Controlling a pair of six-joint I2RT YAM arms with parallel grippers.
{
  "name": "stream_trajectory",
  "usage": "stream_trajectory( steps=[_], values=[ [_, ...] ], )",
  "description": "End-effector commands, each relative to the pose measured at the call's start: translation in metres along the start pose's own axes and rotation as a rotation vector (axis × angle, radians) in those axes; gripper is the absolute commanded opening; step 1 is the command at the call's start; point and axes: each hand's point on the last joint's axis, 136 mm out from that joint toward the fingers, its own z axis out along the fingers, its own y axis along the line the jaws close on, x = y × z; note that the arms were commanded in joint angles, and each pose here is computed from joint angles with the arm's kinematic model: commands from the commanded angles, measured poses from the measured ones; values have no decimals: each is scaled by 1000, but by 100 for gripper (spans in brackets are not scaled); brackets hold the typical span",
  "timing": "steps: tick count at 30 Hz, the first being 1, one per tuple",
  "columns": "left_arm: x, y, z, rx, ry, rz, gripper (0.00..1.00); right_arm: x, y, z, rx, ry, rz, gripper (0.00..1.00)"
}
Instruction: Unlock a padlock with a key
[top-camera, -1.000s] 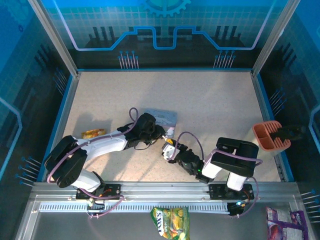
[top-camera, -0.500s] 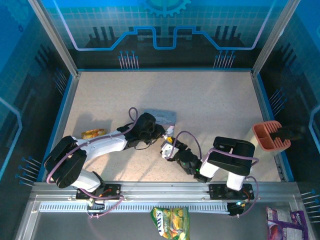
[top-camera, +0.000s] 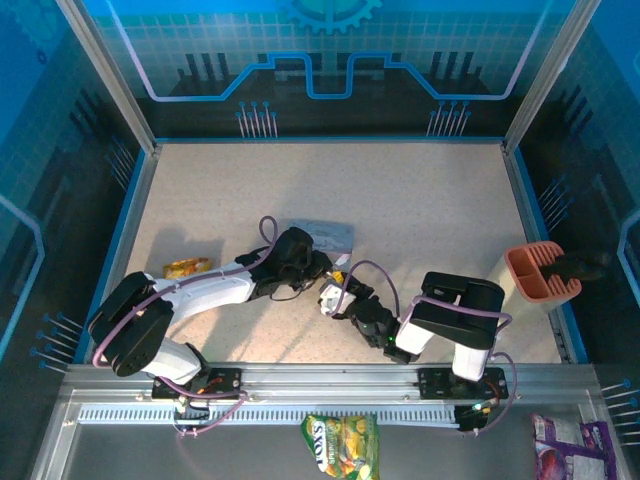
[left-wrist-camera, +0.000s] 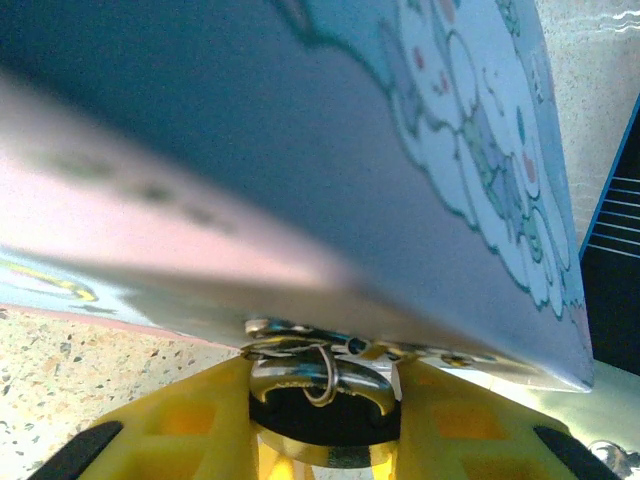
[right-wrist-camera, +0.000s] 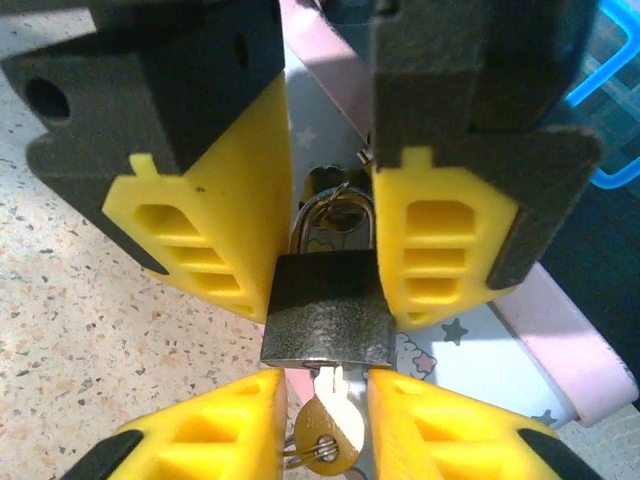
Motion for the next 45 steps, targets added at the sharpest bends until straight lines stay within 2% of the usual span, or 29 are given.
stream_trajectory(
  steps=[1,3,6,13,16,25,33,42,45],
  values=[
    [10,-15,-10,42,33,18,2,0,-11,2,51,3,29,29],
    [7,-14,-11,44,24,17,2,-3,-13,-2,21,-24,110,29],
    [1,-14,-12,68,6,19,1,-7,-10,-16,-98,-77,288,30],
    [-11,-20,-16,113,-23,51,0,-14,-2,-27,-306,-37,598,31],
    [-11,-23,-17,126,-21,55,0,-17,-7,-28,-359,-37,738,30],
    [-10,-29,-22,172,-22,57,0,-11,-16,-20,-425,-20,1016,26],
    [-8,-32,-22,193,-12,57,0,-13,-11,-16,-468,-60,1142,22],
    [-5,-34,-21,203,6,45,0,-17,-19,-13,-473,-77,1174,20],
    [-2,-36,-21,208,15,42,0,-19,-19,-11,-490,-79,1188,17]
  ],
)
